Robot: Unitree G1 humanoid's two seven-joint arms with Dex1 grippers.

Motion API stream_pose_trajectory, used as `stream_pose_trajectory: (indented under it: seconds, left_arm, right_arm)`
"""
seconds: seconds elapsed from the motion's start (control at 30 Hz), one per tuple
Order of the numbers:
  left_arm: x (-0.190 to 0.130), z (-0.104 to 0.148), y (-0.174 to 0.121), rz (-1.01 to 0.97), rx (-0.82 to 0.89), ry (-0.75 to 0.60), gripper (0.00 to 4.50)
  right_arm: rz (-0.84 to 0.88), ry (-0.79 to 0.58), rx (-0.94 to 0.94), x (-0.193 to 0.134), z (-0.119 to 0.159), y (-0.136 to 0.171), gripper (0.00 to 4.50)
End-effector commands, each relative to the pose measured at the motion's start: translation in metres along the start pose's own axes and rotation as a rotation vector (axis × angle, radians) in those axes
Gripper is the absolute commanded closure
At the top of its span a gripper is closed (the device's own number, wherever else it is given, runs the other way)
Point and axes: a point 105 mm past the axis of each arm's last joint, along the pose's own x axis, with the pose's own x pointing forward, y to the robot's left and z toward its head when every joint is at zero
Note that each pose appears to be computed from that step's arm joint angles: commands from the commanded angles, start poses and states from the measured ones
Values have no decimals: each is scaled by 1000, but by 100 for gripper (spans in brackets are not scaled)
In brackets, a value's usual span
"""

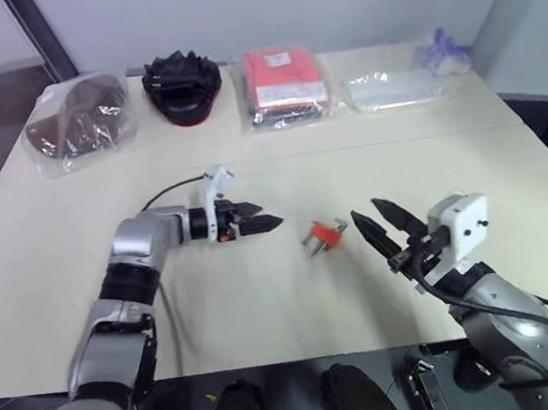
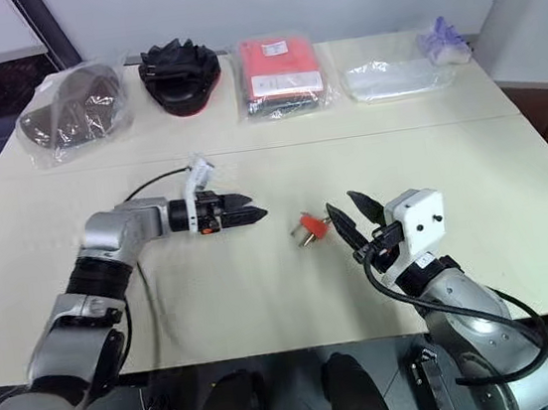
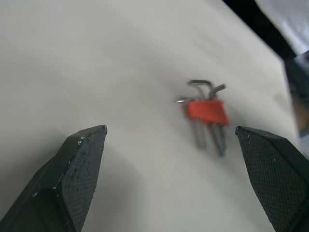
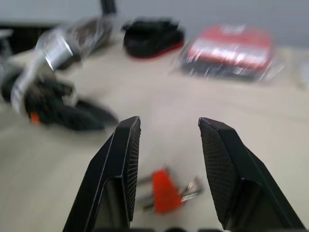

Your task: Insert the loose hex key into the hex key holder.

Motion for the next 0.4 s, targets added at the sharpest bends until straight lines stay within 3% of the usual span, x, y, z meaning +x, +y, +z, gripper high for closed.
stream_pose_trajectory:
  seconds: [0.03, 0.27, 0.4]
  left_arm:
    - [-9, 20, -16, -38, 144, -53, 4]
    - [-19, 17, -34, -48, 240, -73, 4]
    - [-21, 14, -45, -51, 250, -101, 4]
  right_arm:
    - [99, 157, -53, -15, -13, -5, 251]
    - [213, 414, -168, -50, -29, -23, 251]
    - [197, 453, -209, -63, -22, -38, 251]
